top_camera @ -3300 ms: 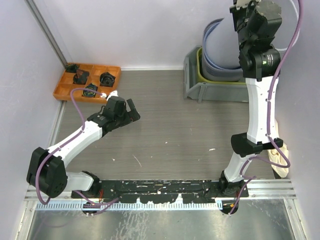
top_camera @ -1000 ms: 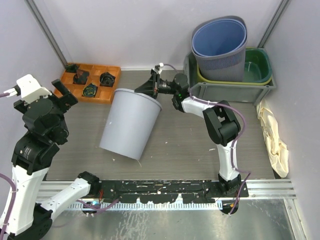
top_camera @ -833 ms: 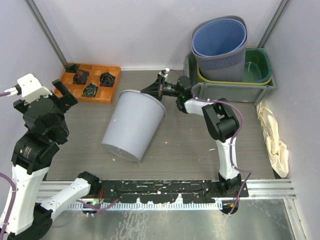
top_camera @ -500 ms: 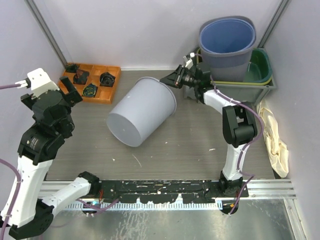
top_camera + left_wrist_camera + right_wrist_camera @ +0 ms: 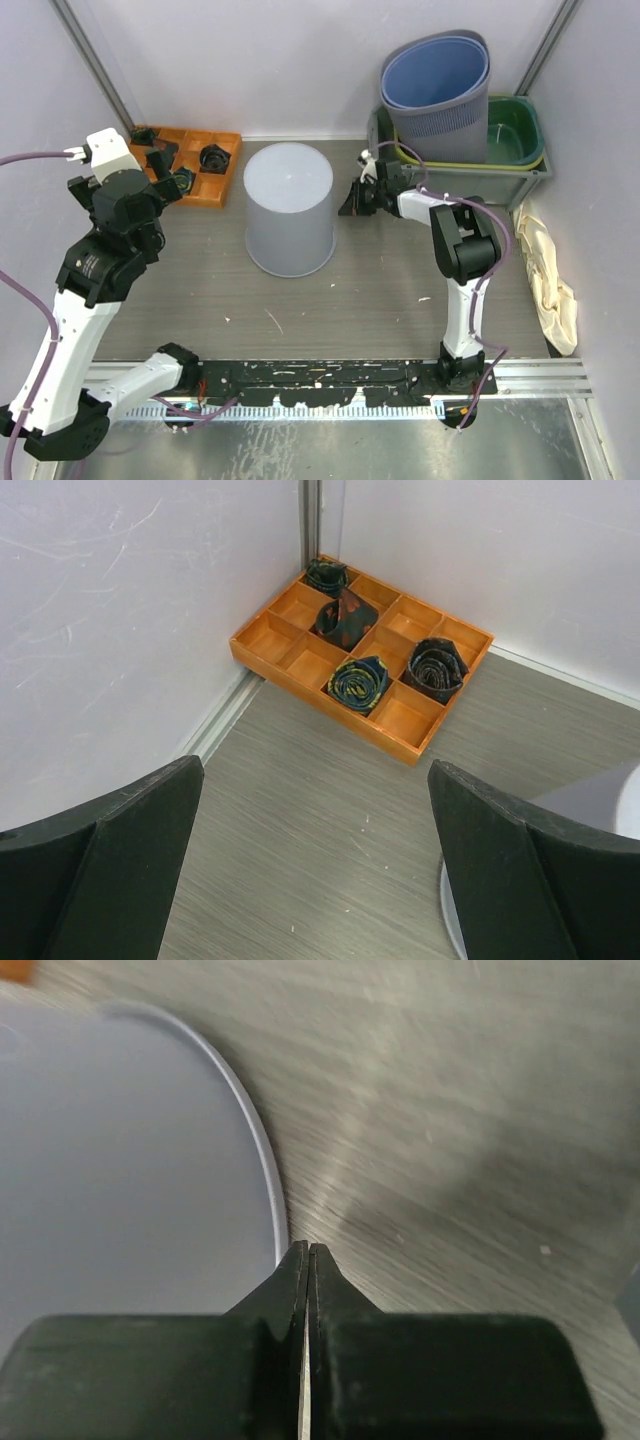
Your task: Turn the large container upside down
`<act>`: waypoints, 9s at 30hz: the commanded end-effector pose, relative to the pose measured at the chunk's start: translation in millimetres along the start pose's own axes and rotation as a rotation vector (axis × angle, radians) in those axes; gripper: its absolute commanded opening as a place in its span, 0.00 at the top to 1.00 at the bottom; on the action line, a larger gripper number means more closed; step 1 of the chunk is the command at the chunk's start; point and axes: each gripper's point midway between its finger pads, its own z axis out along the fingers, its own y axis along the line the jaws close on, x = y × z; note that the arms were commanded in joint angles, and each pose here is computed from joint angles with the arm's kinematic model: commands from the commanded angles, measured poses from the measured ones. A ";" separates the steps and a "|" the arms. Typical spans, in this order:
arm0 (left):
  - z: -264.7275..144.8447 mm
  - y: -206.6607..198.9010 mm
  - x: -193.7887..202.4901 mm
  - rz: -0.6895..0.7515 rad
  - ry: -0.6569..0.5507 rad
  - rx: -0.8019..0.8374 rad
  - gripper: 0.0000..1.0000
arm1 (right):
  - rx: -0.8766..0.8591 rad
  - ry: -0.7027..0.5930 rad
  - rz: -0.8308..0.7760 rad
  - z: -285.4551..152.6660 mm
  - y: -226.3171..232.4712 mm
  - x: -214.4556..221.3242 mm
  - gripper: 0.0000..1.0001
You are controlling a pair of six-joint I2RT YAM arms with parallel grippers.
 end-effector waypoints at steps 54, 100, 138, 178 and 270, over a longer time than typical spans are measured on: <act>-61.3 -205.8 25.9 0.055 0.070 0.734 0.02 | 0.416 -0.269 -1.327 -119.6 216.6 -175.4 0.00; 79.6 -138.9 226.6 -0.115 0.539 0.258 0.02 | 0.565 -0.265 -0.590 -216.9 29.2 -255.7 0.00; 84.9 -135.6 262.9 -0.115 0.626 0.261 0.02 | 1.092 0.233 -0.811 -243.4 -32.8 -175.6 0.22; 91.2 -141.8 262.4 -0.121 0.646 0.249 0.02 | 1.545 0.777 -0.635 -281.0 -261.5 -76.8 0.52; 90.8 -145.5 239.0 -0.093 0.627 0.277 1.00 | 0.960 -1.223 -0.848 -650.9 213.4 -292.3 1.00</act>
